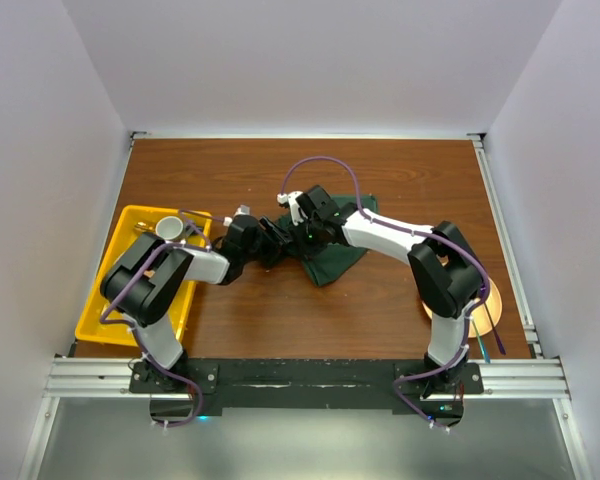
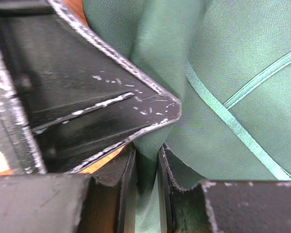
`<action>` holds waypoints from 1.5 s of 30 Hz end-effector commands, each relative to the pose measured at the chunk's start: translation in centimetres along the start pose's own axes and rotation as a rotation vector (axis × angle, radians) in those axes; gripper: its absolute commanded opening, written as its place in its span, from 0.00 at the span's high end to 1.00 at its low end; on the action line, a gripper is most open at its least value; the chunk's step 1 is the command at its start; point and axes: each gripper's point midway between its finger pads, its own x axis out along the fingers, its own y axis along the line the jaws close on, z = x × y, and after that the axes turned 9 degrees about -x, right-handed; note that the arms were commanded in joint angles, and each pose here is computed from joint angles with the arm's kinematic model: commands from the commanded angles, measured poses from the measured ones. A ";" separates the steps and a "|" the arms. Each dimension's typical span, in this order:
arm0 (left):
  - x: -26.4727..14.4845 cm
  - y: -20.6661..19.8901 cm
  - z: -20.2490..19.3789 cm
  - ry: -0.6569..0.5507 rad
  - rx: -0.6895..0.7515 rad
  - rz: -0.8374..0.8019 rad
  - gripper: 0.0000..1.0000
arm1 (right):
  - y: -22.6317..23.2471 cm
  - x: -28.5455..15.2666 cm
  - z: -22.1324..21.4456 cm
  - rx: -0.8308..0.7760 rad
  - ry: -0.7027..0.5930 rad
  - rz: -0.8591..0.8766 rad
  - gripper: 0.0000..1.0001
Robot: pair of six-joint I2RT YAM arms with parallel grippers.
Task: Fold the napkin, place the utensils inside, and roll it up
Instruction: Roll the napkin with the utensil
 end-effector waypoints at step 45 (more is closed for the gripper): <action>0.9 2.2 -2.4 0.118 -0.084 0.183 1.00 | 1.8 0.7 -1.9 -0.234 -0.066 -0.405 0.44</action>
